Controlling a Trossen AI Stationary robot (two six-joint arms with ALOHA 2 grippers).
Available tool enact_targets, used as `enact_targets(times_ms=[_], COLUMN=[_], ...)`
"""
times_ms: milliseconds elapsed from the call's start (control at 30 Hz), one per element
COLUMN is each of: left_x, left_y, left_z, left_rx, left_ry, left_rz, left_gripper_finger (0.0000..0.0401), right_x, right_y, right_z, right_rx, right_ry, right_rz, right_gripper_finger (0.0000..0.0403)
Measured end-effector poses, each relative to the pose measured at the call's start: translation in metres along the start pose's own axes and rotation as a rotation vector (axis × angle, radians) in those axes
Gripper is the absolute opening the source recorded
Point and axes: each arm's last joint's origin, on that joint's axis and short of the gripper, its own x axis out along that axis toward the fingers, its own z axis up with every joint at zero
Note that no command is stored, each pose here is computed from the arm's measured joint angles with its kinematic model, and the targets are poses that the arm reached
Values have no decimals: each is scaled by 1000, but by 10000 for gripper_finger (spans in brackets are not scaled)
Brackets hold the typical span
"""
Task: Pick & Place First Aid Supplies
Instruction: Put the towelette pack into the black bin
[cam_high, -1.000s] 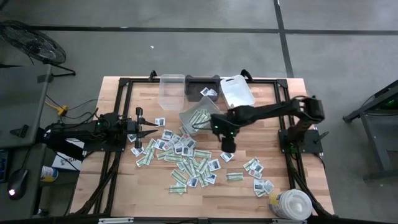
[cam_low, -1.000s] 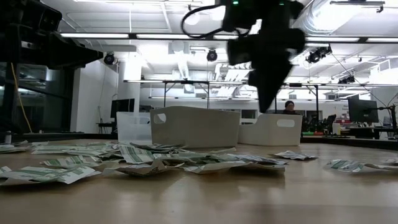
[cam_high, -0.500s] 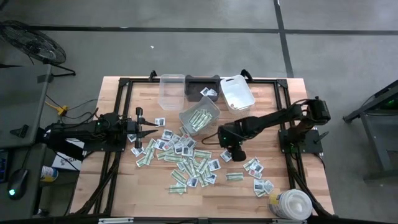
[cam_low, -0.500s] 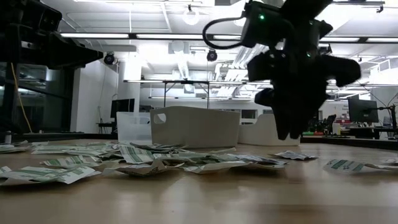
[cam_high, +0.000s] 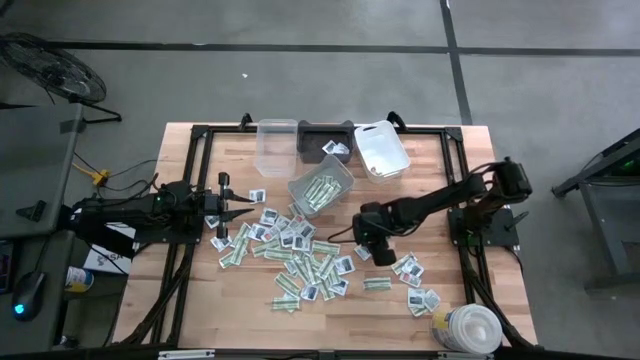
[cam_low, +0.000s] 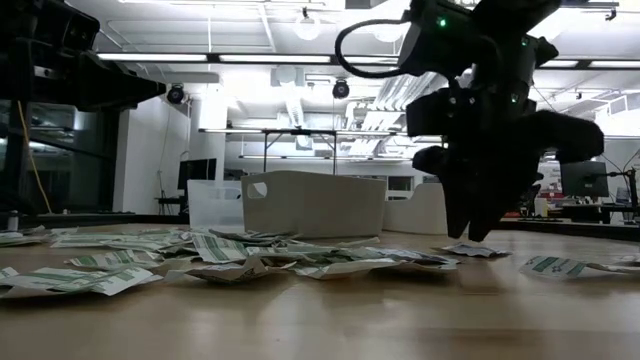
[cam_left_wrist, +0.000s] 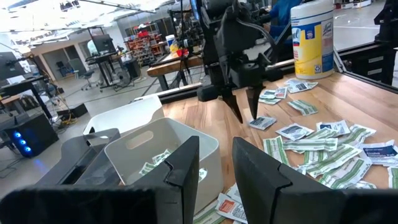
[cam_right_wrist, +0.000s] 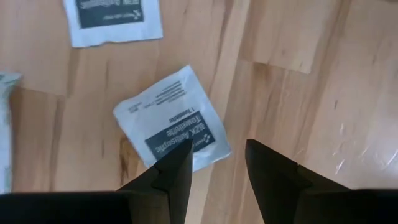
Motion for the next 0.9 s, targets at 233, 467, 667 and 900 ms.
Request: enact_targets(times_ms=[233,467,667,900], left_x=[0,0,0,0], left_y=[0,0,0,0], left_z=[0,0,0,0], left_rx=[0,0,0,0], left_ry=[0,0,0,0], left_rz=[0,0,1,0], left_gripper_finger=[96,96,96,96], right_x=[13,13,14,14], right_y=[3,4,3,3], right_z=[2,2,2,1], right_rx=[26,68,107,174], right_ry=[2,5,9,12], right_rz=[1,3,1,-1], right_gripper_finger=[140,114,57,5])
